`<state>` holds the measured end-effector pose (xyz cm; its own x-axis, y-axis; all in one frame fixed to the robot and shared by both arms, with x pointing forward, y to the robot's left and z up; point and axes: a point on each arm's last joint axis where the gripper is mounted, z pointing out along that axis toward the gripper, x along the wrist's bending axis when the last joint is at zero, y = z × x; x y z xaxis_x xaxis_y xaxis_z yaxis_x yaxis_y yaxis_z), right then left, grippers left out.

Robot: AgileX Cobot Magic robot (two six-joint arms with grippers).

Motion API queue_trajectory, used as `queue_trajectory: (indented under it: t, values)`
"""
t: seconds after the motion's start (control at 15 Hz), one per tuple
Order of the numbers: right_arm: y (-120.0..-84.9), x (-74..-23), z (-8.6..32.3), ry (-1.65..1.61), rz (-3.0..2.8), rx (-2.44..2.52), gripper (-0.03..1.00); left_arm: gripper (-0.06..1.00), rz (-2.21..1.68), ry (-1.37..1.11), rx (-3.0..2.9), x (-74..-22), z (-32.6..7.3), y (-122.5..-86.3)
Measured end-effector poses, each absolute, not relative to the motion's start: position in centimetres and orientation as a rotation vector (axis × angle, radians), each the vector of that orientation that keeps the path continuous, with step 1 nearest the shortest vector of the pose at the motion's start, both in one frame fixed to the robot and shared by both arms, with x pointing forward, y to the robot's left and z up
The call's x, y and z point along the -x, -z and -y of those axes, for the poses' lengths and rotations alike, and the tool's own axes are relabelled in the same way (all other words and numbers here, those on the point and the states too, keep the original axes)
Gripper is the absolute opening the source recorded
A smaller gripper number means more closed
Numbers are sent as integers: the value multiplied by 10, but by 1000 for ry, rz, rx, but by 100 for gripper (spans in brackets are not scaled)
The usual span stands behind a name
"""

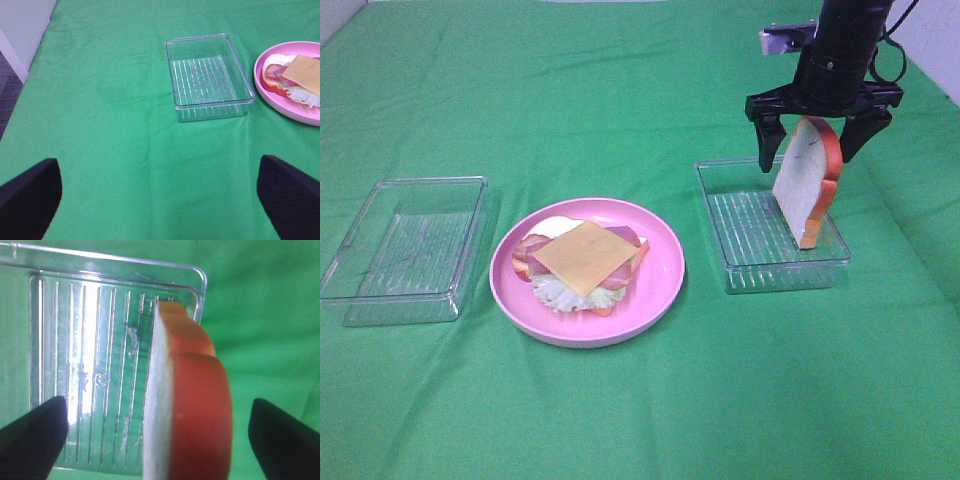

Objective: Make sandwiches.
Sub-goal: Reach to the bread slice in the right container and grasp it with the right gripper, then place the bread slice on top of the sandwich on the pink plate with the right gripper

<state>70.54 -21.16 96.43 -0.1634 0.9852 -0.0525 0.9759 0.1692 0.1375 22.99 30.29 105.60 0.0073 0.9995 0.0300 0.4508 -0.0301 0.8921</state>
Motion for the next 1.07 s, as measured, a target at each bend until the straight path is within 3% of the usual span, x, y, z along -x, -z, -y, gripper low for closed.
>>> queue_trajectory:
  t: [0.2, 0.4, 0.6, 1.07]
  values:
    - [-959, -706, 211, -96, -2306, -1950, 74, 99, -1530, -973, -1570, -230, -303, -1056]
    - [-958, -706, 211, -96, -2277, -1985, 25, 99, -1530, -973, -1570, -230, -303, -1056]
    - [-972, -704, 212, -131, -2251, -1986, 22, 99, -1530, -973, -1570, -230, -303, -1056]
    - [-1064, -677, 191, -631, -2299, -1987, 22, 99, -1530, -973, -1570, -230, -303, -1056]
